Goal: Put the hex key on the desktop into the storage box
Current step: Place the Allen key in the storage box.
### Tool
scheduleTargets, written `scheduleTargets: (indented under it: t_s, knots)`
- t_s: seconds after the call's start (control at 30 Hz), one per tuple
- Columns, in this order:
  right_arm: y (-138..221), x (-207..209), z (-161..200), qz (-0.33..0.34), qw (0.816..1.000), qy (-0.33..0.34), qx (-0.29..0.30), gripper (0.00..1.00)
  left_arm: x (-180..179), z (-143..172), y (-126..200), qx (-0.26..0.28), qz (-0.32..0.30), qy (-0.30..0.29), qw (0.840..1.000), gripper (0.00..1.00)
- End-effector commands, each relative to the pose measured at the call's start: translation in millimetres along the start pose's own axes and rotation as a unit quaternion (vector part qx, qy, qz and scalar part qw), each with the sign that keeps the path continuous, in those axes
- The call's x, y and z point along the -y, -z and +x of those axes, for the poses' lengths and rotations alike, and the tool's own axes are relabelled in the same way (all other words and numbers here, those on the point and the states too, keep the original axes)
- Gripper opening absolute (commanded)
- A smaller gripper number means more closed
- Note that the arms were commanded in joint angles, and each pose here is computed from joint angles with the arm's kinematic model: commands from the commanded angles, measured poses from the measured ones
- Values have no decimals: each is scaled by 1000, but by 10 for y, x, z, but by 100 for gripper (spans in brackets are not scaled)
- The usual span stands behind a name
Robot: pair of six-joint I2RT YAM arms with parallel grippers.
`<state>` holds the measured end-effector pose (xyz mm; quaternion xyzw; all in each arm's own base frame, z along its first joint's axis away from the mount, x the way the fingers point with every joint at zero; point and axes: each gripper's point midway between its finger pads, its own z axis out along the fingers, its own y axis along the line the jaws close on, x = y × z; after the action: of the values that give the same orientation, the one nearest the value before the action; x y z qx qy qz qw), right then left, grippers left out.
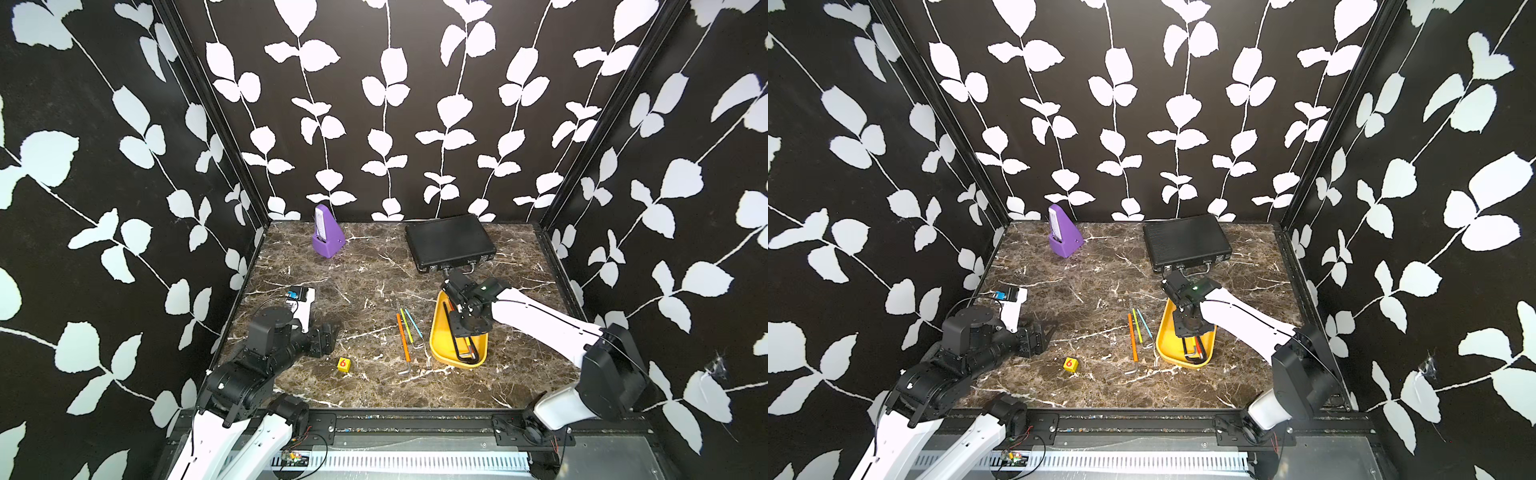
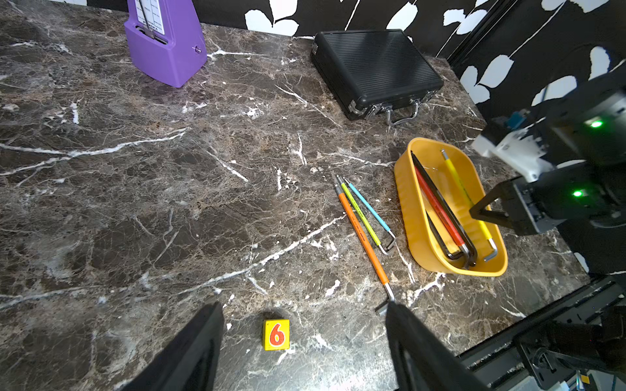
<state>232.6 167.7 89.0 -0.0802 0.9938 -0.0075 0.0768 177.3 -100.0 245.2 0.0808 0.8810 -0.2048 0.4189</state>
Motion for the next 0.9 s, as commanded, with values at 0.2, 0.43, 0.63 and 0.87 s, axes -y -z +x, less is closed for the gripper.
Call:
scheduleTargets:
  t_s: [0.2, 0.43, 0.63, 0.87]
  knots:
    - [-408, -111, -55, 0, 999, 23, -32, 0, -8, 12, -38, -2, -1, 0, 1000, 76]
    - [-546, -103, -69, 14, 998, 27, -46, 0, -8, 15, -35, -2, -1, 0, 1000, 76]
    - [-556, -46, -71, 33, 998, 20, -48, 0, -11, 13, -34, -1, -2, 0, 1000, 76]
    - [-481, -52, -89, 28, 999, 14, -39, 26, -9, 5, -21, 2, -2, 1, 1000, 76]
